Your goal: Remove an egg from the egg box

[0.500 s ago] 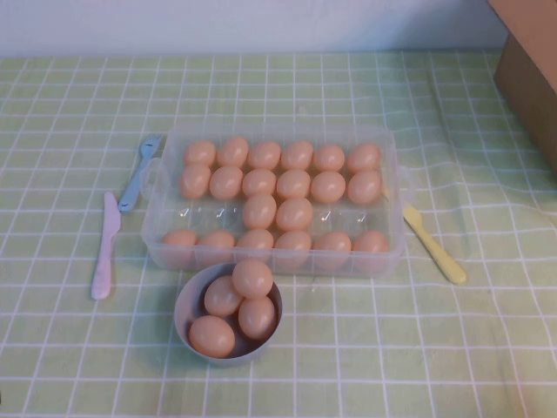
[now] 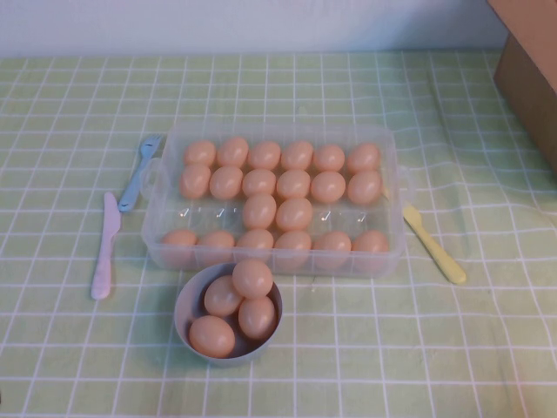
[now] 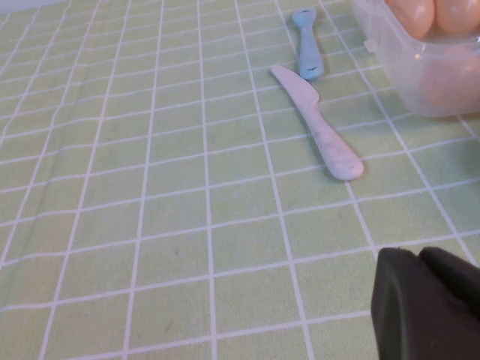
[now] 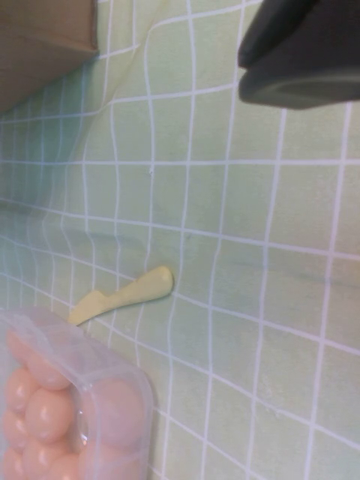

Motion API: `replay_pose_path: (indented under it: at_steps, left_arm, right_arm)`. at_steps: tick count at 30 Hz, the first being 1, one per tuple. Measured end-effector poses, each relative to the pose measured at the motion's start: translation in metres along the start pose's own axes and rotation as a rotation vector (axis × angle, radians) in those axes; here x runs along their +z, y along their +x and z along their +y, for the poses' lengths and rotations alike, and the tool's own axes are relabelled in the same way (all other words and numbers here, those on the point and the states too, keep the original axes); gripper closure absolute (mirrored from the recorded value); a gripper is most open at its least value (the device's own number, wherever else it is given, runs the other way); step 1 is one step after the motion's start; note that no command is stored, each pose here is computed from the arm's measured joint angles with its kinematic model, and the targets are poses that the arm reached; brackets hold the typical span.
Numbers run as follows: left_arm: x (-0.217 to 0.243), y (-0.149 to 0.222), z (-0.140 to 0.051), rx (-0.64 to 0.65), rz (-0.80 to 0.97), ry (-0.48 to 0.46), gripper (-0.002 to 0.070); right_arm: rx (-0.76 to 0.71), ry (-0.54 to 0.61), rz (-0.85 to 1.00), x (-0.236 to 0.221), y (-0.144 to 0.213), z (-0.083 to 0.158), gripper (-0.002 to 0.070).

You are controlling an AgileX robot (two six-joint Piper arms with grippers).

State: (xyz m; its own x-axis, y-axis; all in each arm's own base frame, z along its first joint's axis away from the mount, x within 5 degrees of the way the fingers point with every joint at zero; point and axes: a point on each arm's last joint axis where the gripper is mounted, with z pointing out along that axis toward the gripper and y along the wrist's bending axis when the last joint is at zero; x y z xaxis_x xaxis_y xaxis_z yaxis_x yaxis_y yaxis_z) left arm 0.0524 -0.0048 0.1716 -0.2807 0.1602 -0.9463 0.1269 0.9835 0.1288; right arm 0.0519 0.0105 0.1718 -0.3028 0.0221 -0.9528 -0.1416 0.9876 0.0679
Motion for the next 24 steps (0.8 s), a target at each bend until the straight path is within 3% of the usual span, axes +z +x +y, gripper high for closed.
replay_pose_path:
  at_steps: [24]
  left_arm:
    - [0.0, -0.0007, -0.0006, -0.021, -0.008, 0.007, 0.068]
  right_arm:
    - [0.0, 0.0, 0.0, 0.0, 0.0, 0.0, 0.0694]
